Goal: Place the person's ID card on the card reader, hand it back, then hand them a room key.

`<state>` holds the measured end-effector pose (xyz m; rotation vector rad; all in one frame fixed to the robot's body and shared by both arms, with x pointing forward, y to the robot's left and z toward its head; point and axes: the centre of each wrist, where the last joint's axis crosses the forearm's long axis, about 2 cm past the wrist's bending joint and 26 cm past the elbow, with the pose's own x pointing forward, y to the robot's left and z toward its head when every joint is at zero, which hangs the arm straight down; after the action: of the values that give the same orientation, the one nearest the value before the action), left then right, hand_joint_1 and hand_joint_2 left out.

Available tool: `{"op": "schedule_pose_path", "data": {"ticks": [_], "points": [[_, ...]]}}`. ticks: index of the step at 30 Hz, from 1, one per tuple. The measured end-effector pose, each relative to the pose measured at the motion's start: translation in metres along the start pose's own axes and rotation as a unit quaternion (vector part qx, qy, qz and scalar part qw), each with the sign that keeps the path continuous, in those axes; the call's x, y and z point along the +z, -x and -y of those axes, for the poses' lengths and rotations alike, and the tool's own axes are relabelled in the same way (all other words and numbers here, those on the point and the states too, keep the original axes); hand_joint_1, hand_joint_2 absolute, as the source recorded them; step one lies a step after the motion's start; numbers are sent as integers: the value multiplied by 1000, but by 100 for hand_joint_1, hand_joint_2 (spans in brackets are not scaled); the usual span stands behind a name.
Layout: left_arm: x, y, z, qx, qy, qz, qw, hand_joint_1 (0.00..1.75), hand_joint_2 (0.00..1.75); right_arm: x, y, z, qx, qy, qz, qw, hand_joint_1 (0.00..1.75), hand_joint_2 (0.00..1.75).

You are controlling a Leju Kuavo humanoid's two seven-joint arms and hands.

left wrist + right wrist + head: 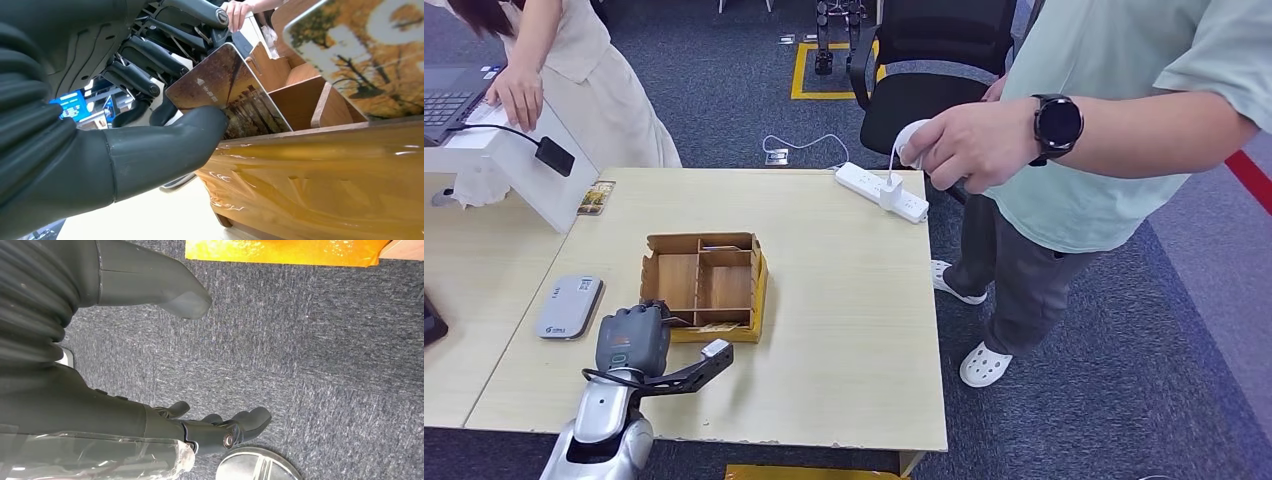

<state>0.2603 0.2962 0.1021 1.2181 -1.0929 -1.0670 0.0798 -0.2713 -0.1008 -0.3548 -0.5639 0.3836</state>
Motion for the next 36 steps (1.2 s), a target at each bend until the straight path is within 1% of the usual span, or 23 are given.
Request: {"op": "schedule_pose_path", "data": {"ticks": [3,5,7,11,13,19,24,30,36], "points": [[0,0,0,1,0,0,1000,158,175,0,0,0,1,0,-2,1000,0,175],[0,-1,0,2,1,3,1000,168,175,0,0,0,2,-1,-3,1000,0,175],[1,-2,1,5,0,8,1000,175,175,0,0,0,2,-1,-3,1000,0,175],[1,-1,0,16,-11,20,1000,175,175,0,0,0,4,-2,-3,1000,0,175],[0,2,-4,22,-24,20,999,175,175,0,0,0,6,-2,-2,1000,0,175],[-13,17,-35,29,-86,-3,996,175,175,0,0,0,8,-2,-2,1000,0,175],[-16,22,-48,30,-114,-13,993,175,175,0,0,0,7,-2,-2,1000,0,175],[-31,29,-76,23,-160,-19,987,175,175,-1,-2,0,7,-2,0,1000,0,175],[-44,31,-96,23,-190,-33,981,175,175,-1,-4,0,10,-6,4,1000,0,175]]}}
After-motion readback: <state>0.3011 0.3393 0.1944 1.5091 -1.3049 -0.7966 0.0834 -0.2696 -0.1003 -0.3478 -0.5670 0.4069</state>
